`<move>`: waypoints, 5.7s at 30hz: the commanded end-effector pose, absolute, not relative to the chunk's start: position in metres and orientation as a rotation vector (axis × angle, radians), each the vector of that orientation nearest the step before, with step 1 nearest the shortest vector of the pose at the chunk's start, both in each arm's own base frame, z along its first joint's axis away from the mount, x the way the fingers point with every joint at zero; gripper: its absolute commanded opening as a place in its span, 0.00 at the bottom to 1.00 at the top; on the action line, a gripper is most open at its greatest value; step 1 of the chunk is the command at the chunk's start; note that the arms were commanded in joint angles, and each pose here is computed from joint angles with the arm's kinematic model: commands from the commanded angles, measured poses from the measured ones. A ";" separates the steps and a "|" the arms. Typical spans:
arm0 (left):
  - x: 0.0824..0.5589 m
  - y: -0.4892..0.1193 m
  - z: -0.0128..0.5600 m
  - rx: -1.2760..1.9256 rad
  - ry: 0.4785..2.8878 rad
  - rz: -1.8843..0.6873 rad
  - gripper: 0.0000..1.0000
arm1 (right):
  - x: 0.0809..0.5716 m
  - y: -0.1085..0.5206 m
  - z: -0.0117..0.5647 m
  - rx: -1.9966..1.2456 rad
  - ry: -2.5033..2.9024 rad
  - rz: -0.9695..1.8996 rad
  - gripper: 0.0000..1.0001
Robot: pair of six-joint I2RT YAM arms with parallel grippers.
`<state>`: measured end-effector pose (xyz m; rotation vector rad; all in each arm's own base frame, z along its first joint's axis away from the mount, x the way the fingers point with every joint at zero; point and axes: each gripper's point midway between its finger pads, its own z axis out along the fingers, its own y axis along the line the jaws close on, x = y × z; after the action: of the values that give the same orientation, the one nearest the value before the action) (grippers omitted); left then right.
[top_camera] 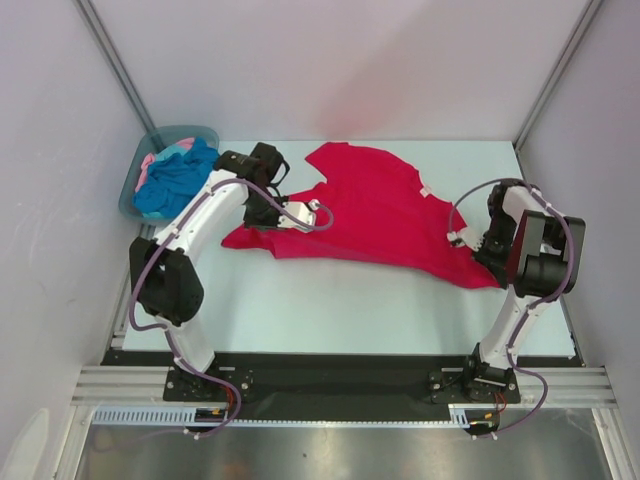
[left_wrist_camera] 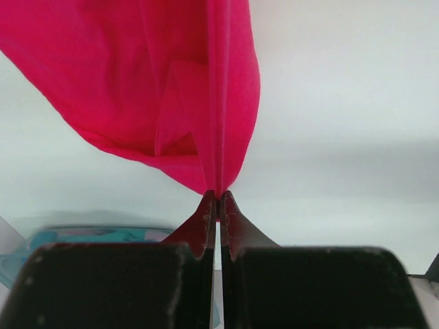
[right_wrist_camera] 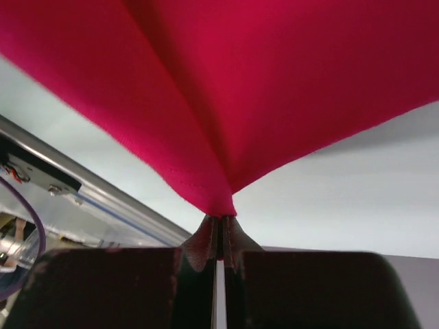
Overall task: Fold and stack the t-shirts
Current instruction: Flatten the tshirt out
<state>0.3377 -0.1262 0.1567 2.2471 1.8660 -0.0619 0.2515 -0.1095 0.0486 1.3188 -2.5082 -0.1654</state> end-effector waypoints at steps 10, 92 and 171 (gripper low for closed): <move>0.339 -0.137 0.170 2.259 1.832 -0.050 1.00 | 0.308 -0.101 0.129 1.502 -2.685 -0.049 0.68; 0.458 -0.233 0.225 1.579 1.465 0.197 1.00 | 0.599 -0.052 0.155 1.243 -3.485 0.993 0.70; 0.309 -0.193 0.113 2.523 1.635 -0.351 0.01 | 0.587 0.002 0.221 1.493 -3.449 1.116 0.67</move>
<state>0.3336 -0.1800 0.1171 2.5430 1.5977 -0.1649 0.5837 -0.0035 0.2033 1.4665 -3.4115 1.0804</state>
